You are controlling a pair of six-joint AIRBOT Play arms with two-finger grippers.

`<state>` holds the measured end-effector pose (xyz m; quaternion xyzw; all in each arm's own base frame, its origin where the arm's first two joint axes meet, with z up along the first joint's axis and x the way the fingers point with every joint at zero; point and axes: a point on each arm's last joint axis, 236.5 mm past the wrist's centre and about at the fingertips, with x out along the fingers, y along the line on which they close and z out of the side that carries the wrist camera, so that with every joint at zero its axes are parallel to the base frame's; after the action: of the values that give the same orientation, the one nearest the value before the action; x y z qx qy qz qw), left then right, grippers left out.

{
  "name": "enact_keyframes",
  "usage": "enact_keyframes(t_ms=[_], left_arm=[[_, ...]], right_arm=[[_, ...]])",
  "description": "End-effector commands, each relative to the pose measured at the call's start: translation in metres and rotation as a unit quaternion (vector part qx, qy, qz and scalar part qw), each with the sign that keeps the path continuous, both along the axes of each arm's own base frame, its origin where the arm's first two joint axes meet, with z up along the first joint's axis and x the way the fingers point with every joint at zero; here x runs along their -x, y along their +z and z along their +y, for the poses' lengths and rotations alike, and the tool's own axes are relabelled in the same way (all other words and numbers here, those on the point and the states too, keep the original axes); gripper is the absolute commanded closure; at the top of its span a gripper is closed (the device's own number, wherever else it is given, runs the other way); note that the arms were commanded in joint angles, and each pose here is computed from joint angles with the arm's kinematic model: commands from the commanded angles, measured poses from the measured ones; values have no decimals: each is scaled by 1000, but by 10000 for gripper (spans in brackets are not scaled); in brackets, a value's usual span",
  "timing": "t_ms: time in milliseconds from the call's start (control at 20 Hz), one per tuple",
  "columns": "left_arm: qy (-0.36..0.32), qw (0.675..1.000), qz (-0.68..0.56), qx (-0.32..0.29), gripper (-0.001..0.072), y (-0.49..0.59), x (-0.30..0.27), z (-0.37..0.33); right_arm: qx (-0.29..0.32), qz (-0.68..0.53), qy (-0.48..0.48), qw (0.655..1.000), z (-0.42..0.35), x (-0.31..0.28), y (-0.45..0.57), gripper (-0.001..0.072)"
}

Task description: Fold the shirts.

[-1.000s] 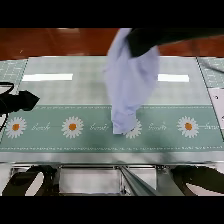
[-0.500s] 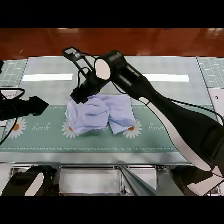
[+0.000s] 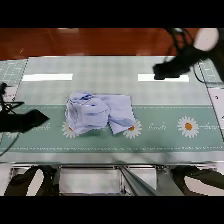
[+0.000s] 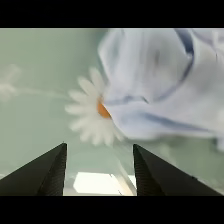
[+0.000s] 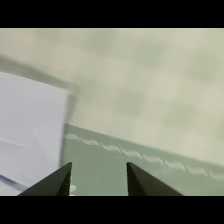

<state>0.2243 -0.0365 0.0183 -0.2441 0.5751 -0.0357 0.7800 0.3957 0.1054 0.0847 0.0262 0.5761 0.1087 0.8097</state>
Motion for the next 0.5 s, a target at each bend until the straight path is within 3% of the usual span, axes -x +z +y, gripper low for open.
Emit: enact_keyframes(t_ms=[0, 150, 250, 450], left_arm=[[0, 985, 80, 153, 201, -54, 41, -56], [18, 976, 104, 193, 200, -78, 50, -71], [32, 974, 93, 206, 201, -80, 37, -77], [30, 976, 113, 184, 201, -111, 26, -93]], right_arm=[[-97, 30, -112, 988, -44, 62, -68, 305], [-159, 75, -153, 972, -41, 116, -122, 305], [-166, 94, -165, 968, -40, 136, -140, 306], [-178, 99, -160, 966, -32, 139, -142, 306]])
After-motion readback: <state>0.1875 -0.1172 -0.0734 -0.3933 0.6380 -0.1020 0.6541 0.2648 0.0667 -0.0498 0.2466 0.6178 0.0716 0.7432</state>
